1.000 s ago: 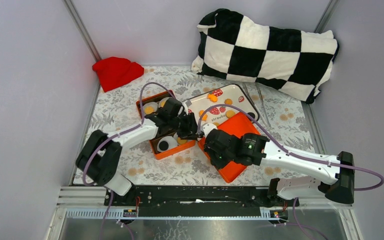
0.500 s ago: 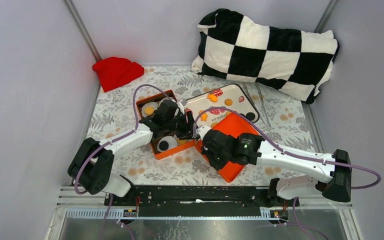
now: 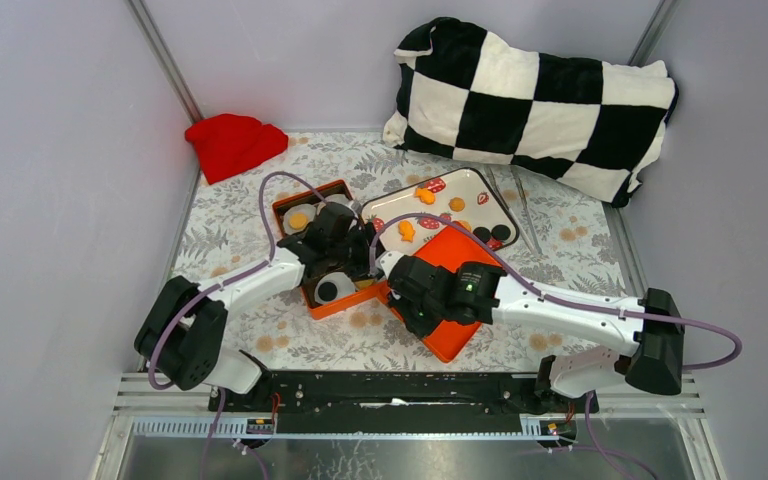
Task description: Pack the cookies
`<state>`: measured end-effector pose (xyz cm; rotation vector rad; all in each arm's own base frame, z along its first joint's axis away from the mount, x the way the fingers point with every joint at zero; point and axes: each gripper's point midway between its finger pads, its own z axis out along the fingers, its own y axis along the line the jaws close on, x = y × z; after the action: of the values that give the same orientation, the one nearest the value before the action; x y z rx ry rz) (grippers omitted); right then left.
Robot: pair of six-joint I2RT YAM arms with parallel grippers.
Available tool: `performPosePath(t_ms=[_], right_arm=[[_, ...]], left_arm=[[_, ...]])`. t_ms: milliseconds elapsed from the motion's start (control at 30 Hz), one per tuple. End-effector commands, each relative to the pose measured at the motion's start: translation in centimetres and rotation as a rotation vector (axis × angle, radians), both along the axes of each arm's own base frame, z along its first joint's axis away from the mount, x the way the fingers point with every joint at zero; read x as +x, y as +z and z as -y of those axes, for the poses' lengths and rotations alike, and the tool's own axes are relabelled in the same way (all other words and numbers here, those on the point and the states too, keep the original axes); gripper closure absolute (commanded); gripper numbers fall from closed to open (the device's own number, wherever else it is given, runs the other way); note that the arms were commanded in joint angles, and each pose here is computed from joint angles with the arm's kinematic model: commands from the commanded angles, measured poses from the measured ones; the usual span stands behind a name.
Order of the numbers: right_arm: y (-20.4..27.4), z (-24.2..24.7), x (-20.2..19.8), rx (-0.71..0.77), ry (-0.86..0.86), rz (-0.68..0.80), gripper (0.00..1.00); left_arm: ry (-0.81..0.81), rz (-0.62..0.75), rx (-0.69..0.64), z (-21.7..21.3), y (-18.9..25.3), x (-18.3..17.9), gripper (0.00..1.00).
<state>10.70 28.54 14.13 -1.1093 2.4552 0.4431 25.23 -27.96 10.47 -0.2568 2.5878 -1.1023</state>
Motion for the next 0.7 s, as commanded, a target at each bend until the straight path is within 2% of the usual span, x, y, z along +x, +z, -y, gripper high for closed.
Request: performPosePath(t_ms=[0,200,333,467,667], right_arm=[[1.6,-2.1,0.1,0.081,0.044,0.017,1.0],[0.9,-3.1,-0.3,0.087,0.064,-0.02,1.0],[1.2,-3.8,0.1,0.1,0.07,0.0,1.0],[2.6,-3.7,1.9,0.111,0.034,0.096,1.0],[4.2,-3.2,2.0,0.143,0.022,0.124,1.0]], left_arm=[[0.101,0.067,0.052,-1.5,1.8,2.4,0.43],[0.095,0.111,0.034,-1.1,3.8,3.3,0.43],[0.024,0.12,-0.025,-0.1,4.9,2.5,0.42],[-0.032,0.086,-0.049,0.1,3.9,0.8,0.42],[-0.06,0.052,0.015,-1.3,1.4,-1.0,0.43]])
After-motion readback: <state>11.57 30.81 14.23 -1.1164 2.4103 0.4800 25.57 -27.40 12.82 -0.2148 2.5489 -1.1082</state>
